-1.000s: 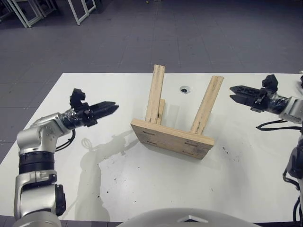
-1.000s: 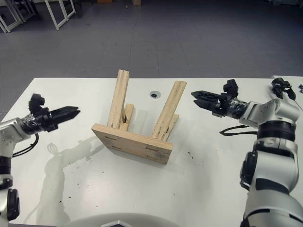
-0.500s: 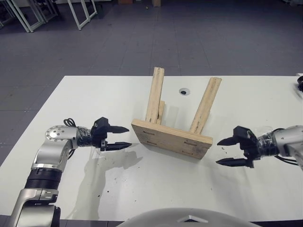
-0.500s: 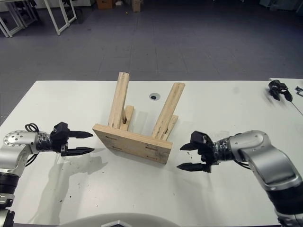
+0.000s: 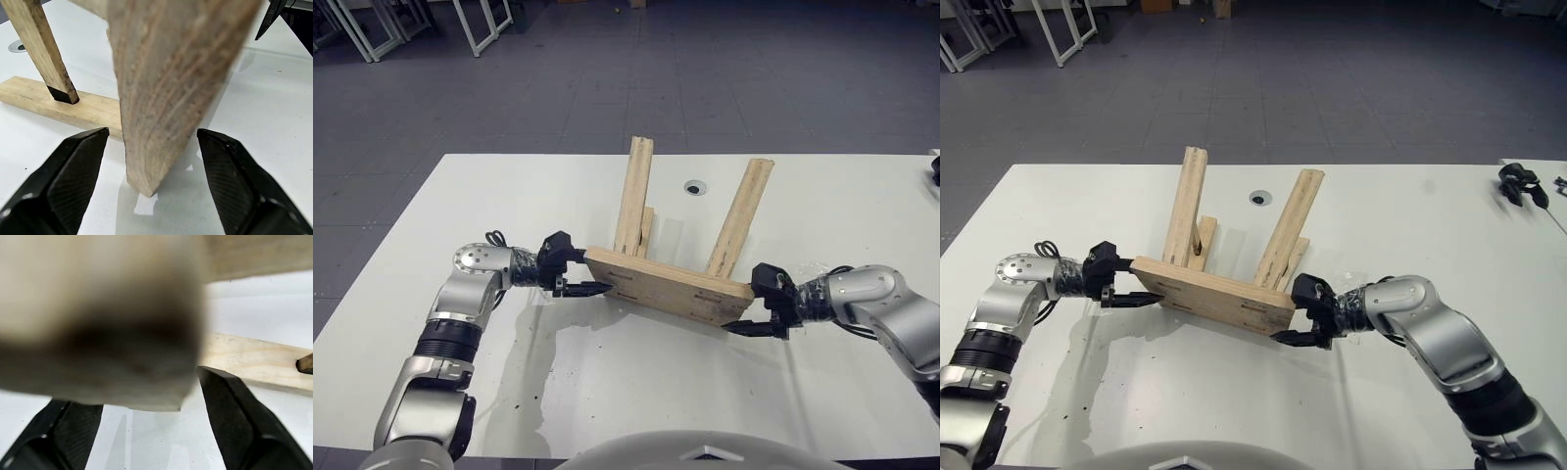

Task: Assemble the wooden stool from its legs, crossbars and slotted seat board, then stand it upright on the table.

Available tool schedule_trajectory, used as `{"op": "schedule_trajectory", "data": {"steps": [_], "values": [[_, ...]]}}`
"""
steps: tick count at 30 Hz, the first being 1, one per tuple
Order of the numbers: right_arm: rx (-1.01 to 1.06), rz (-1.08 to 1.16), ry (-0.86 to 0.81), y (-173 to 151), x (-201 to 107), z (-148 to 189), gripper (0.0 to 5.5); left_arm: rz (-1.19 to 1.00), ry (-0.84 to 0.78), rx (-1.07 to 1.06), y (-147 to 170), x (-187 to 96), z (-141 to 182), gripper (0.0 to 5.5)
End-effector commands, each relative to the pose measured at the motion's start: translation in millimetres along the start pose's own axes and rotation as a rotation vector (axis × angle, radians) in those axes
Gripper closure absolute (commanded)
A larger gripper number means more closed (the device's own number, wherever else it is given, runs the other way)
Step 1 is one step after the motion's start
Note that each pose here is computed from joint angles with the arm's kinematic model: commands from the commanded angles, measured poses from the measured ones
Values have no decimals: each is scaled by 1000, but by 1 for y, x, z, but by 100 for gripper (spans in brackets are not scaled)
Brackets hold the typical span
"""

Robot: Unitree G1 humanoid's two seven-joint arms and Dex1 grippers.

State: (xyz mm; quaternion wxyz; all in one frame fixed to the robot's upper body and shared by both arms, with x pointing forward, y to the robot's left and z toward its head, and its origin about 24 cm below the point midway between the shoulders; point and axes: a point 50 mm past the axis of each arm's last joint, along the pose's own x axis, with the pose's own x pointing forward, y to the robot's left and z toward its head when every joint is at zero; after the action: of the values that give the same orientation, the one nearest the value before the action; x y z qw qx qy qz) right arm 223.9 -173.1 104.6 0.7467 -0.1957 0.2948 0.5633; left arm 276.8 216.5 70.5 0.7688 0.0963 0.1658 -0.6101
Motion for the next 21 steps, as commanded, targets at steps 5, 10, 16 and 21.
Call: {"op": "schedule_trajectory", "data": {"steps": [5,10,16,21], "values": [[110,24,-89,-17,4,-3,375,-125,-63,-121,-10,0,7,325],[295,258,-346,-26,-32,29,395,-226,-195,-208,-22,-19,51,363],[729,475,-591,-59,-75,82,407,-266,-574,-546,-13,-56,130,359],[1059,341,-537,-95,-33,91,360,-139,-569,-1113,32,-46,108,280]]}}
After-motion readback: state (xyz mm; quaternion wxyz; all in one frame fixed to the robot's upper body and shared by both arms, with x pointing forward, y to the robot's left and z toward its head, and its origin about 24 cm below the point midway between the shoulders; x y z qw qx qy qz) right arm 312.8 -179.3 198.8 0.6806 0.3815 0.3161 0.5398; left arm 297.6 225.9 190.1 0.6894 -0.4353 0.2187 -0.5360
